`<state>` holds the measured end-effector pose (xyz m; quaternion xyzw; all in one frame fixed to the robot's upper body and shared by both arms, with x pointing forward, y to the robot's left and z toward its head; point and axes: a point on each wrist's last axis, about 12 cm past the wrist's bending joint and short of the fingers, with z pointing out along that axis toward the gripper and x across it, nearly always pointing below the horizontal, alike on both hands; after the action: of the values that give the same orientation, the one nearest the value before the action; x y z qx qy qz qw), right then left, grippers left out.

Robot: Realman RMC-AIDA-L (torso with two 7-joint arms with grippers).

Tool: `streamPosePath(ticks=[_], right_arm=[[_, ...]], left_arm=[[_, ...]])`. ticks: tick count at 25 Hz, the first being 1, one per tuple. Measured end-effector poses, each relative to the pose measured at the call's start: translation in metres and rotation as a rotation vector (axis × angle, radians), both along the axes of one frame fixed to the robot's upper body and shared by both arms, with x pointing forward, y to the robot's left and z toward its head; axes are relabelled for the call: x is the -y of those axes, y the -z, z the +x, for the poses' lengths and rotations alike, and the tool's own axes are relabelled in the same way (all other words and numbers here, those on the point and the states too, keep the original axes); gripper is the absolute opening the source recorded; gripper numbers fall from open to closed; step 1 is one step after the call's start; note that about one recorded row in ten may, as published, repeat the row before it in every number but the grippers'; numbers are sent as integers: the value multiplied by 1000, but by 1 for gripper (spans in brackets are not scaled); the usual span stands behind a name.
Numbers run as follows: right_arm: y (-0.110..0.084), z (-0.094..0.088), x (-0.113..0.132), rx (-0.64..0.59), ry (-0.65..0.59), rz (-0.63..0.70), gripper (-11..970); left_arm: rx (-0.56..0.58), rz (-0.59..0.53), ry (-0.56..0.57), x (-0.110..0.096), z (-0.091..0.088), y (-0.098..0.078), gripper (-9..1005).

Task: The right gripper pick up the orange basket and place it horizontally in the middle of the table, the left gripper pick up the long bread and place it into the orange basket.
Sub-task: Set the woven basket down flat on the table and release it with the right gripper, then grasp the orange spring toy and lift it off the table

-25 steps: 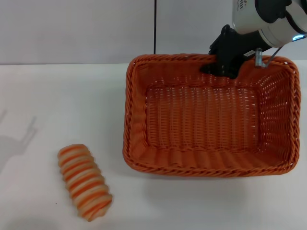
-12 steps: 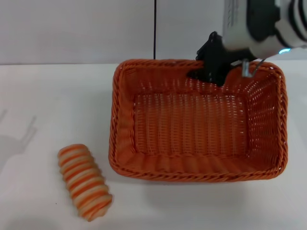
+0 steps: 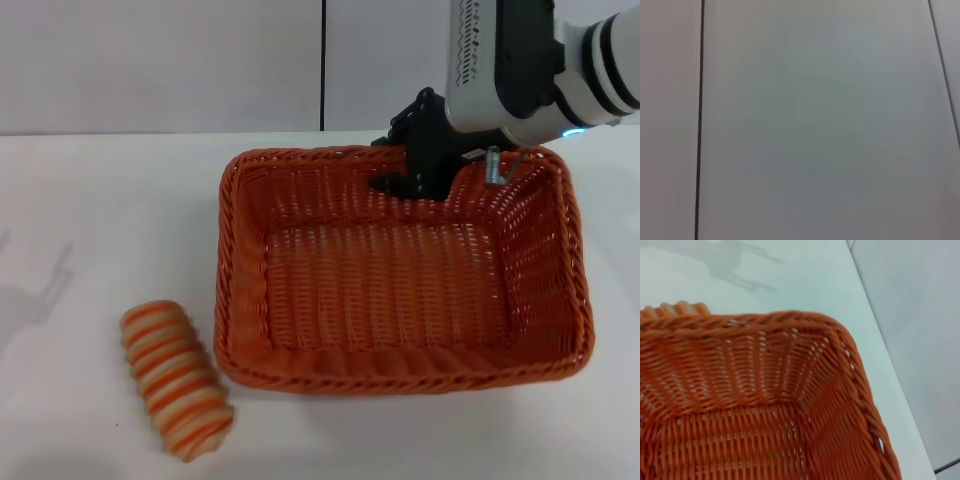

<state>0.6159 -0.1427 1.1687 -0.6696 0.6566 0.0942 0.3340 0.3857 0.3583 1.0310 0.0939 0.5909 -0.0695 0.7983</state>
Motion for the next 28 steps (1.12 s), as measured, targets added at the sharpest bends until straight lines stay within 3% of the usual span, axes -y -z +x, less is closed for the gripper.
streamPosePath(ticks=[8, 15, 17, 18, 19, 22, 23, 24, 28], right_arm=[[-7, -8, 9, 20, 30, 24, 578], [-25, -20, 15, 57, 58, 101, 621], [-39, -27, 20, 55, 74, 188, 621], [-52, -34, 28, 46, 88, 302, 621], [-52, -34, 28, 46, 88, 302, 621], [-70, -47, 49, 18, 110, 517, 621], [-78, -56, 70, -14, 126, 666, 621], [-78, -56, 70, -14, 126, 666, 621], [-79, -79, 117, -51, 162, 937, 621]], left_arm=[[1, 1, 1, 0, 0, 0, 800], [-1, -3, 4, 0, -1, 0, 800], [-1, -8, 9, -1, 0, -1, 800], [-1, -8, 9, -1, 0, -1, 800], [2, -19, 26, -5, 1, -4, 800], [-2, -57, 56, -12, 3, -10, 800], [-2, -57, 56, -12, 3, -10, 800], [-2, -57, 56, -12, 3, -10, 800], [-31, -93, 173, -28, 14, -29, 799]])
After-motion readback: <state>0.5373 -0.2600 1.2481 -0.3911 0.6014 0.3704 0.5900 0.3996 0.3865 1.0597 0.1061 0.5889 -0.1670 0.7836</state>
